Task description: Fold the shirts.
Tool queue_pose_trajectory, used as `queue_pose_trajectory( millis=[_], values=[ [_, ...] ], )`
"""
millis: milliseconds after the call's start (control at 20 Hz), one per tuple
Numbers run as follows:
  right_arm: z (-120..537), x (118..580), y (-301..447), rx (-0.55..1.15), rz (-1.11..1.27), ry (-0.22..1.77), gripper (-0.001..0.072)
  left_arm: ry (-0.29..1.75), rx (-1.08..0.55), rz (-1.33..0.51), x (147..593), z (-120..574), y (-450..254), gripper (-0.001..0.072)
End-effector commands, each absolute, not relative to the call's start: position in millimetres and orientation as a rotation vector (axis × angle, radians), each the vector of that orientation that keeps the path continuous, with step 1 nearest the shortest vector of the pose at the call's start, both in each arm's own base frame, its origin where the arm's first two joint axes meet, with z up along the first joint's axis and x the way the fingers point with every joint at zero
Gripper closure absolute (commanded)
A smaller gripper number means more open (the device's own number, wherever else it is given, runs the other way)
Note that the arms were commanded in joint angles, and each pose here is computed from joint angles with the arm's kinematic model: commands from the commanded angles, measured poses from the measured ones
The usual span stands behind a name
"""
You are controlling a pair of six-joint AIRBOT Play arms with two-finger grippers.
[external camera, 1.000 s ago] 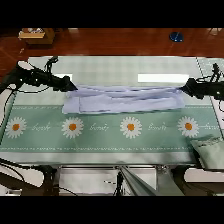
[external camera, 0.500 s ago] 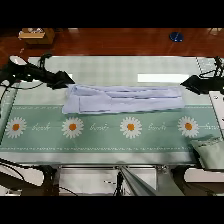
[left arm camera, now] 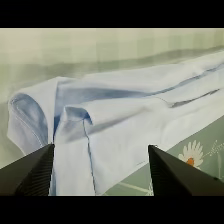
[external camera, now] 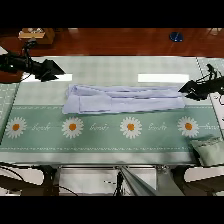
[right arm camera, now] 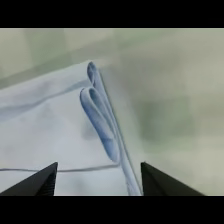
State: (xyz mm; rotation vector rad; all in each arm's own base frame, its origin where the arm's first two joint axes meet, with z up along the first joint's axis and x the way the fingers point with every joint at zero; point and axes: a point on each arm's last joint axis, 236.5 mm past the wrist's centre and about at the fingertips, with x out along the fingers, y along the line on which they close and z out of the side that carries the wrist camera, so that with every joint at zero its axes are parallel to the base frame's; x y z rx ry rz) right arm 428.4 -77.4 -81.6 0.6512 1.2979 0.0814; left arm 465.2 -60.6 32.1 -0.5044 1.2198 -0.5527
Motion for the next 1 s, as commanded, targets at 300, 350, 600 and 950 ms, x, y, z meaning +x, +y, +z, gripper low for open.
queue_pose_trajectory(
  millis=[300, 350, 600, 950],
  values=[
    [-101, 441, -37, 0.946, 0.170, 1.317, 0.0581, 1.205, -0.519, -0.580, 463, 45, -68, 0.0054],
    [-90, 447, -31, 0.959, 0.222, 1.277, 0.0677, 1.194, -0.531, -0.586, 465, 48, -69, 0.0059],
    [6, 463, -24, 0.839, 0.347, 1.051, 0.0678, 1.135, -0.641, -0.693, 468, 75, -100, 0.0472],
    [118, 424, -9, 0.628, 0.395, 0.920, 0.0678, 1.160, -0.574, -0.930, 439, 91, -222, 0.0679]
  ],
)
